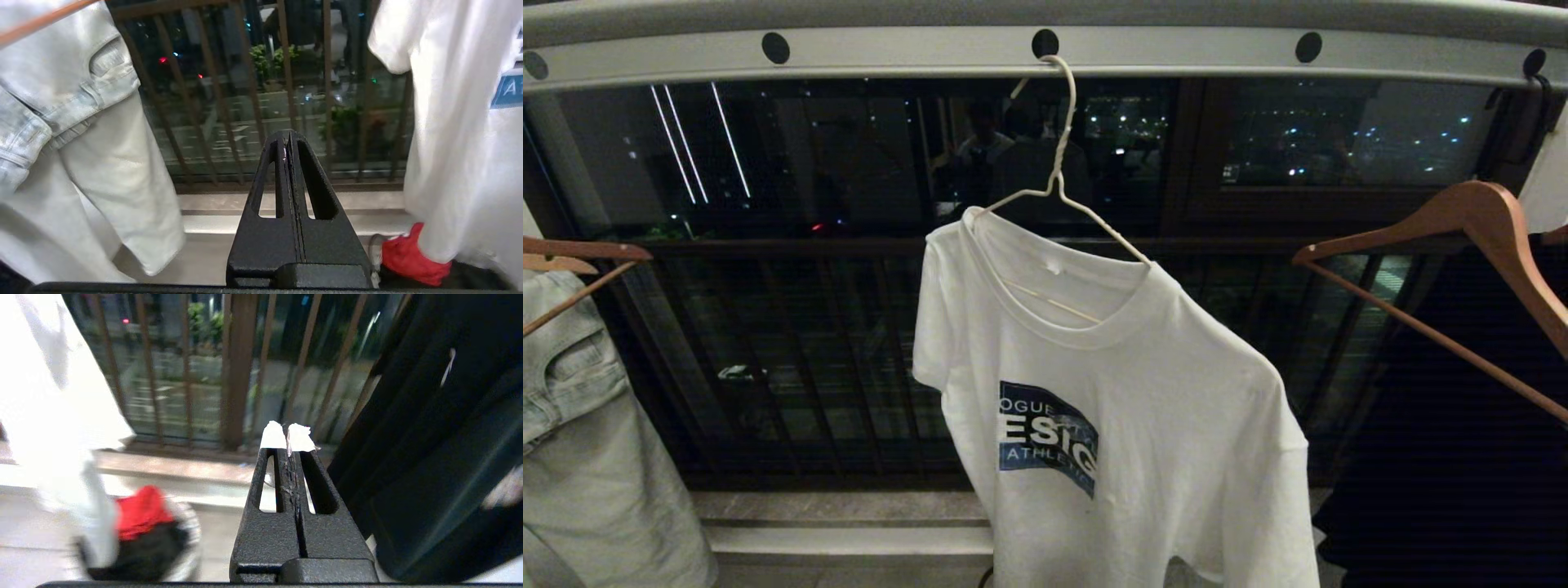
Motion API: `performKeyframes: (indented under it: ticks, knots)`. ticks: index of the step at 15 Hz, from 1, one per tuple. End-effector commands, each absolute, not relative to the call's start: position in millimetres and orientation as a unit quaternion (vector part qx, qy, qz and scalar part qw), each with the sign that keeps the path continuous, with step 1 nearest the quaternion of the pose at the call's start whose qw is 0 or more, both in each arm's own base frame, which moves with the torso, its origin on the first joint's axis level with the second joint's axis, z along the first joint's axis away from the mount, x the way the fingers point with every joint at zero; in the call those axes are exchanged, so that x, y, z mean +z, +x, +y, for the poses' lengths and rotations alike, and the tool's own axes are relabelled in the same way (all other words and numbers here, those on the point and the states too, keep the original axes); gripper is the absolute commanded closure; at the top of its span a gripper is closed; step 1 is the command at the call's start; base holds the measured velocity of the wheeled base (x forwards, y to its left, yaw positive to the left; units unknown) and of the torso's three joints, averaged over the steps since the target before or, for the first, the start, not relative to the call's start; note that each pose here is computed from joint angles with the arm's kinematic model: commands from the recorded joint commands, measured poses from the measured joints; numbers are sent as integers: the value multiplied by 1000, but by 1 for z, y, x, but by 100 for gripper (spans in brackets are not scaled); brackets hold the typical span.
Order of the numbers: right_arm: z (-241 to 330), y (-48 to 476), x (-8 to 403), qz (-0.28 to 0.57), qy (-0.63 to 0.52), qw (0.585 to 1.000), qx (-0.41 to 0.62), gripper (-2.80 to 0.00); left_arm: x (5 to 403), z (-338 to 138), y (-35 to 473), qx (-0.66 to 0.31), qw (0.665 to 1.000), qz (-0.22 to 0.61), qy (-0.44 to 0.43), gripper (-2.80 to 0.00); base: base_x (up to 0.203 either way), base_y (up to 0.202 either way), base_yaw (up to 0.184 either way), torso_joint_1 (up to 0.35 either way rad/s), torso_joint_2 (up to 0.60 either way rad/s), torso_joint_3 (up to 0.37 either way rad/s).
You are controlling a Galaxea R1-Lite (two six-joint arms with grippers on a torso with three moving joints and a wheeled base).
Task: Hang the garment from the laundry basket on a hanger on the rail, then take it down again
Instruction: Take the clothes off the clothes rack
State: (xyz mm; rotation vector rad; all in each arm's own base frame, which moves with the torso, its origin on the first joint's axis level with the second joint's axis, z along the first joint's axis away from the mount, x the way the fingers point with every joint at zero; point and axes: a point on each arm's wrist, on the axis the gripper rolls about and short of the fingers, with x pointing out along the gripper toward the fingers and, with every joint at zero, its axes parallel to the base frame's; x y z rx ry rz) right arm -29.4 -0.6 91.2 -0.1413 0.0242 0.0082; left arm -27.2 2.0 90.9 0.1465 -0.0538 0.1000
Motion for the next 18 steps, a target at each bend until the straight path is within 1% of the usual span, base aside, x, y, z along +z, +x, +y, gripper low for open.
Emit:
performKeyframes:
  ticks: [1,2,5,8,18]
  knots:
    - [0,-25,83,-14,-99,995,5,0,86,2,-26,42,996,-19,76,0,0,0,0,0,0,0]
    - [0,-24,82,-13,-97,995,6,0,85,0,-25,15,997,-20,71,0,0,0,0,0,0,0]
    - [0,-22,75,1,-70,997,23,0,76,0,-23,-3,998,-5,61,0,0,0,0,0,0,0]
    - [0,-23,75,1,-28,999,20,0,77,0,-23,-3,1000,-6,22,0,0,0,0,0,0,0]
    - [0,-23,75,1,-18,1000,18,0,77,0,-23,0,1000,-7,15,0,0,0,0,0,0,0]
